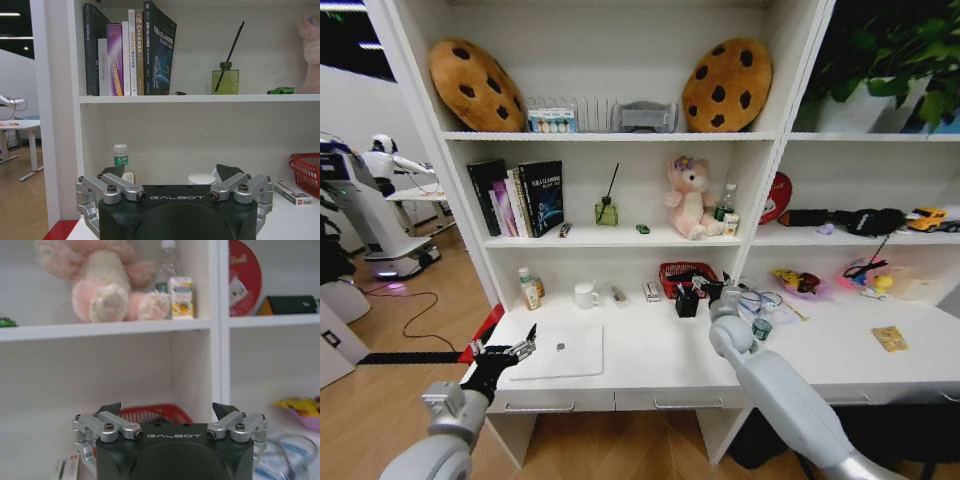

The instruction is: Organize the objects on the table.

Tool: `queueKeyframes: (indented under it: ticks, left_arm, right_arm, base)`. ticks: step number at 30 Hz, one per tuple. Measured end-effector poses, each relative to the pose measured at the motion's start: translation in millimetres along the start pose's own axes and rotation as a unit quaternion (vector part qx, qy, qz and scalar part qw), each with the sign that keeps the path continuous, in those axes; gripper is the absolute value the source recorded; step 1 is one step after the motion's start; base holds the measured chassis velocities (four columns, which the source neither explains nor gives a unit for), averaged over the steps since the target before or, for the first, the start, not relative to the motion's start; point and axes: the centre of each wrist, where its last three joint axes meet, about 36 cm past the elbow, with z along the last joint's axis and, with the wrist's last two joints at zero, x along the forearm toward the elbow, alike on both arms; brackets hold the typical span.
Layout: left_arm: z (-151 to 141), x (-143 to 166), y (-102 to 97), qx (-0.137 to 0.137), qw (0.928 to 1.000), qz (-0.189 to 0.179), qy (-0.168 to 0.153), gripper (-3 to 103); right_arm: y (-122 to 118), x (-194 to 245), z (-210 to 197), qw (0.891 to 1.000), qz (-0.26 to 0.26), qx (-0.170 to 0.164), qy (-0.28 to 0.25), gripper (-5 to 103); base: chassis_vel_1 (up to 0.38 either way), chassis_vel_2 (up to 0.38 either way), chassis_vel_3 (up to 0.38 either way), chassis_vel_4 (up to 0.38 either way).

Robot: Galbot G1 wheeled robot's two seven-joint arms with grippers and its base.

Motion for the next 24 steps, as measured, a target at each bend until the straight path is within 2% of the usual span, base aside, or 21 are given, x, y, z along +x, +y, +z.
queueKeyframes:
  ticks: [4, 5, 8, 11, 12, 13, 14, 16, 24]
  left_arm:
    - [0, 0, 0.0, 0.0, 1.0, 0.0, 0.0, 100]
    - [0, 0, 0.0, 0.0, 1.0, 0.0, 0.0, 100]
    - [0, 0, 0.0, 0.0, 1.0, 0.0, 0.0, 100]
    - [0, 0, 0.0, 0.0, 1.0, 0.0, 0.0, 100]
    - [0, 0, 0.0, 0.0, 1.0, 0.0, 0.0, 100]
    - [0, 0, 0.0, 0.0, 1.0, 0.0, 0.0, 100]
    - [0, 0, 0.0, 0.0, 1.0, 0.0, 0.0, 100]
    - [0, 0, 0.0, 0.0, 1.0, 0.0, 0.0, 100]
    - [0, 0, 0.0, 0.0, 1.0, 0.0, 0.0, 100]
  right_arm:
    - [-8, 34, 4, 0.999, 0.027, -0.008, 0.038, 100]
    - [-17, 48, 13, 0.998, 0.048, -0.005, 0.05, 100]
    - [-28, 57, 36, 0.995, 0.086, 0.013, 0.05, 100]
    - [-30, 58, 41, 0.994, 0.093, 0.016, 0.05, 100]
    - [-36, 59, 57, 0.992, 0.119, 0.026, 0.046, 100]
    - [-36, 59, 57, 0.992, 0.119, 0.026, 0.046, 100]
    - [-38, 59, 80, 0.985, 0.162, 0.026, 0.048, 100]
    - [-34, 47, 101, 0.976, 0.208, 0.002, 0.063, 100]
    - [-54, -9, 98, 0.974, 0.219, -0.002, 0.051, 100]
  base:
    - [0.0, 0.0, 0.0, 0.0]
    - [0.0, 0.0, 0.0, 0.0]
    - [0.0, 0.0, 0.0, 0.0]
    - [0.0, 0.0, 0.0, 0.0]
    - [0.0, 0.0, 0.0, 0.0]
    - [0.0, 0.0, 0.0, 0.0]
    - [0.0, 0.0, 0.0, 0.0]
    - [0.0, 0.0, 0.0, 0.0]
    - [0.0, 0.0, 0.0, 0.0]
